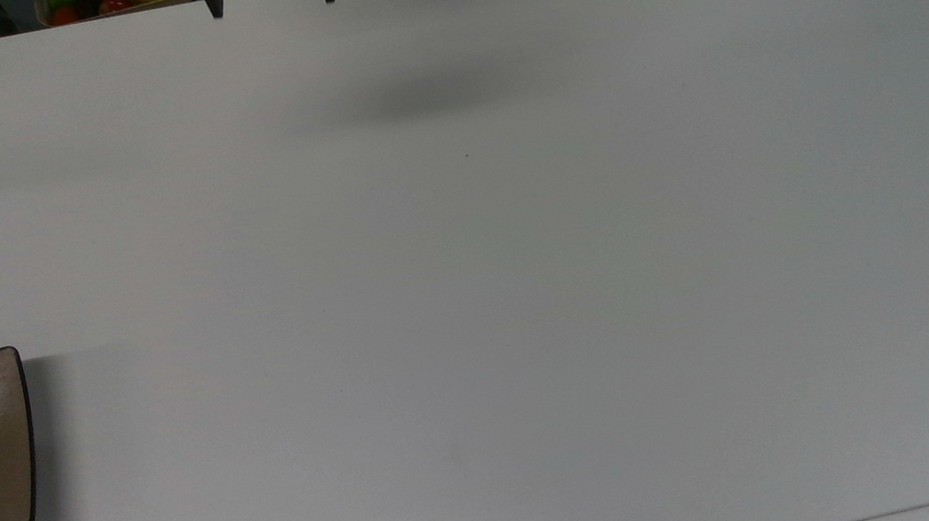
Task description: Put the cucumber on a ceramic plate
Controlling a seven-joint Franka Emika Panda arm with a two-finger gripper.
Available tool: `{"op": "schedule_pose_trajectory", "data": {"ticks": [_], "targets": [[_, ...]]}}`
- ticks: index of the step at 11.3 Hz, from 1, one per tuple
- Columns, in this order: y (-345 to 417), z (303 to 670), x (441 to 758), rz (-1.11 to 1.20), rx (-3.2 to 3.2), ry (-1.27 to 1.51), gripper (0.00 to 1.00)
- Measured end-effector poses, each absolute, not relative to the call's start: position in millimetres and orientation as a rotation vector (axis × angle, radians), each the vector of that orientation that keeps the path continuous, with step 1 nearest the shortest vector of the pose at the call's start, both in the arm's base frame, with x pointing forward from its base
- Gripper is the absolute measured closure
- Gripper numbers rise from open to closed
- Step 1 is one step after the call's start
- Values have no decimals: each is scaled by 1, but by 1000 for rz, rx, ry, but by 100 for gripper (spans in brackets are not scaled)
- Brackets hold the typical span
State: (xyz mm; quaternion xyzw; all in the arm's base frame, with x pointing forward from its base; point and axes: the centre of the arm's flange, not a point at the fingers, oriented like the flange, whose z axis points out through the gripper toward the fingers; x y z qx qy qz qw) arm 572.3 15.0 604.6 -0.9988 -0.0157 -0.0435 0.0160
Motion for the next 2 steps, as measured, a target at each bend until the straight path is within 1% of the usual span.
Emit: {"op": "schedule_pose_trajectory", "data": {"ticks": [2], "targets": [[13,603,578,-207,-3103,-43,0]]}}
